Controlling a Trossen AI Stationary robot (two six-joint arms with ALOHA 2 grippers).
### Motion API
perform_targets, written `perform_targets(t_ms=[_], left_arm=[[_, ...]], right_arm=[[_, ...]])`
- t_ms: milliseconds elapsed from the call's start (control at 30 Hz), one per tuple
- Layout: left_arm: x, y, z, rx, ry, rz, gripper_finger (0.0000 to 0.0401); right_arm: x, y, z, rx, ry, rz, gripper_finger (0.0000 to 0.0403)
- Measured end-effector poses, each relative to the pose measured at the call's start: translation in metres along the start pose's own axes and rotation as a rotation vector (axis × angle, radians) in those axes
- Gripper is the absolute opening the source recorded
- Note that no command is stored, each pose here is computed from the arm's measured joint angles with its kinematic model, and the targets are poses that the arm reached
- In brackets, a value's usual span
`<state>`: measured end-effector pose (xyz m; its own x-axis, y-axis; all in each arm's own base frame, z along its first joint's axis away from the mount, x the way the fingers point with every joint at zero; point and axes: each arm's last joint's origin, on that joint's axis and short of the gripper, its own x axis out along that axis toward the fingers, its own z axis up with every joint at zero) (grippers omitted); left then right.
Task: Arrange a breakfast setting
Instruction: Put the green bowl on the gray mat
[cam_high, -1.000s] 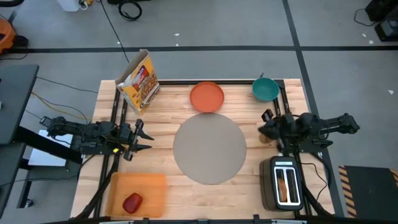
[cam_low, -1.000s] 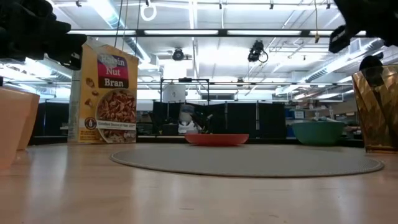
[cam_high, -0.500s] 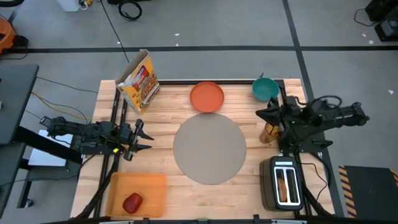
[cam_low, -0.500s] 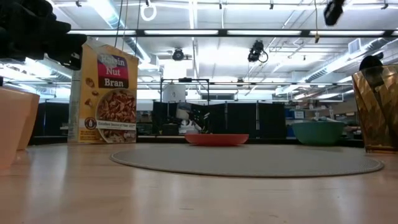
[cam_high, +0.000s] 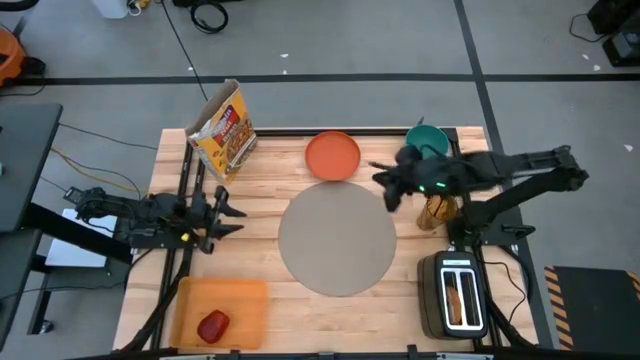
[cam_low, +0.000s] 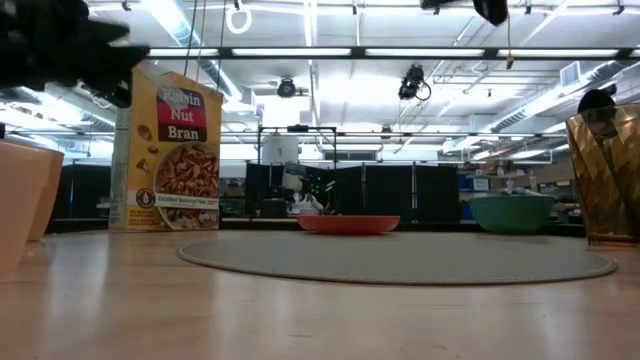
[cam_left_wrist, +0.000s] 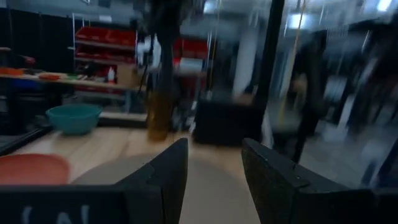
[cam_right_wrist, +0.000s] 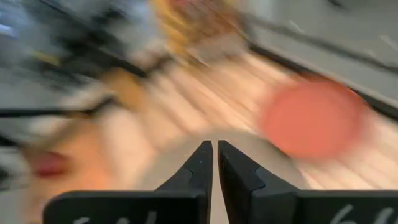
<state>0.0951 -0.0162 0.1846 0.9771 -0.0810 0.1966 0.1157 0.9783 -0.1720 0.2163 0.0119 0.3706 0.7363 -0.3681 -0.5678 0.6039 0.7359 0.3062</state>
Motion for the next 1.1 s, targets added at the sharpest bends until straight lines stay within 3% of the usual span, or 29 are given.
perform_targets(t_ms=[233,467,733,933,1100], left_arm=[[-0.002,-0.002,0.017,-0.101,-0.173,-0.034,0.0160],[-0.005,-0.004,0.030,-0.450,-0.298,-0.112,0.0160],[-0.006,-0.004,0.033,-0.454,-0.339,-0.108,0.0160],[-0.007,-0.004,0.037,-0.429,-0.384,-0.103,0.0160],[-0.008,-0.004,0.039,-0.389,-0.410,-0.090,0.0160]], right_arm=[[0.034,-0.040,0.023,0.073,0.392,-0.400,0.0101],[0.078,-0.110,0.029,0.110,0.502,-0.669,0.0189],[0.114,-0.180,0.011,0.200,0.522,-0.749,0.0197],[0.137,-0.201,-0.004,0.176,0.586,-0.750,0.0196],[0.150,-0.213,-0.013,0.189,0.603,-0.838,0.0196]])
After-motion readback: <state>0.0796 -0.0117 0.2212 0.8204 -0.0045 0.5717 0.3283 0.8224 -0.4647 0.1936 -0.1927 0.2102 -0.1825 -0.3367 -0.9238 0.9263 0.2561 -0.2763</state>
